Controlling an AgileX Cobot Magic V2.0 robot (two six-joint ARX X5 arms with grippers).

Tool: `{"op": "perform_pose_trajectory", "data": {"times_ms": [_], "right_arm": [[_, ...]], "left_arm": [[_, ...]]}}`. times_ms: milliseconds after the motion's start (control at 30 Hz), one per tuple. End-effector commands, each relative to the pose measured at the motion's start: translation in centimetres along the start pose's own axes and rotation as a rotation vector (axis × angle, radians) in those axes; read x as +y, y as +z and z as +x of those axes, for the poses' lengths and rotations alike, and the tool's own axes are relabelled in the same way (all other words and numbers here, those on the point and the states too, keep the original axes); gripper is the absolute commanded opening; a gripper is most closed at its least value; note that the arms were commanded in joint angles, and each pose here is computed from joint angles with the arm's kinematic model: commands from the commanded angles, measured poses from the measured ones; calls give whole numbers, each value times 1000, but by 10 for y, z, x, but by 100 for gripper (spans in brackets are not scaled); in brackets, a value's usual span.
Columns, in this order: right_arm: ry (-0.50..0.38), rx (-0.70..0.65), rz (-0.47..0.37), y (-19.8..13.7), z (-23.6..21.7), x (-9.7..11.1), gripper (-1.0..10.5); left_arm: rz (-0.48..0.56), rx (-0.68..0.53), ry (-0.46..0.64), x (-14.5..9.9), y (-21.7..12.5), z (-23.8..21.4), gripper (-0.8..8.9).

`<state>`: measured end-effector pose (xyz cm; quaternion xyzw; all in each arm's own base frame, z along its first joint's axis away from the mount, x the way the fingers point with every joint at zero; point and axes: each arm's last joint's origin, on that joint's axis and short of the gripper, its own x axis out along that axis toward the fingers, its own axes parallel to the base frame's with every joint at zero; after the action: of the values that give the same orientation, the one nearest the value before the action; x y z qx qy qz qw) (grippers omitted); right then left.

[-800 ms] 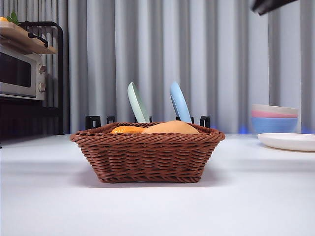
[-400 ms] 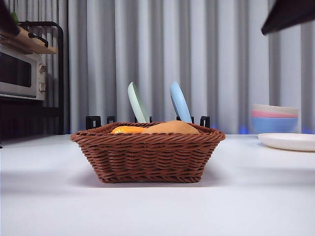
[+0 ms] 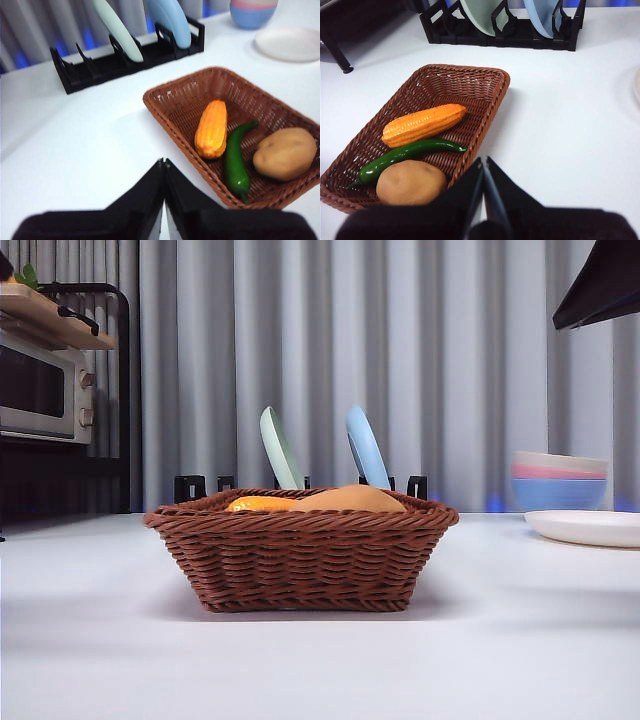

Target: Pick up the basket,pick up the corn from the table,pick up the potato from the table,pick up the cucumber from the table,put all items into the basket

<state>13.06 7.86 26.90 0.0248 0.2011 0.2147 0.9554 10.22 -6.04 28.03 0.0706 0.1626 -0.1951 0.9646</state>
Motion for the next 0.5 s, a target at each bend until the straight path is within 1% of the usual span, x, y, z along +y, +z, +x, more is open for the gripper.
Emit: {"op": "perform_pose_trajectory", "data": {"times_ms": [33,300,367,500], "right_arm": [[-6,0,16,-1,1,0,2],[-5,0,16,-1,1,0,2],[-5,1,16,-1,1,0,2],[-5,1,16,-1,1,0,2]], "left_arm": [[-11,7,2,0,-2,1,0],[-10,8,1,0,-2,1,0],[14,-16,17,2,-3,-7,-1],[-23,-76,30,10,-7,-22,-1]]}}
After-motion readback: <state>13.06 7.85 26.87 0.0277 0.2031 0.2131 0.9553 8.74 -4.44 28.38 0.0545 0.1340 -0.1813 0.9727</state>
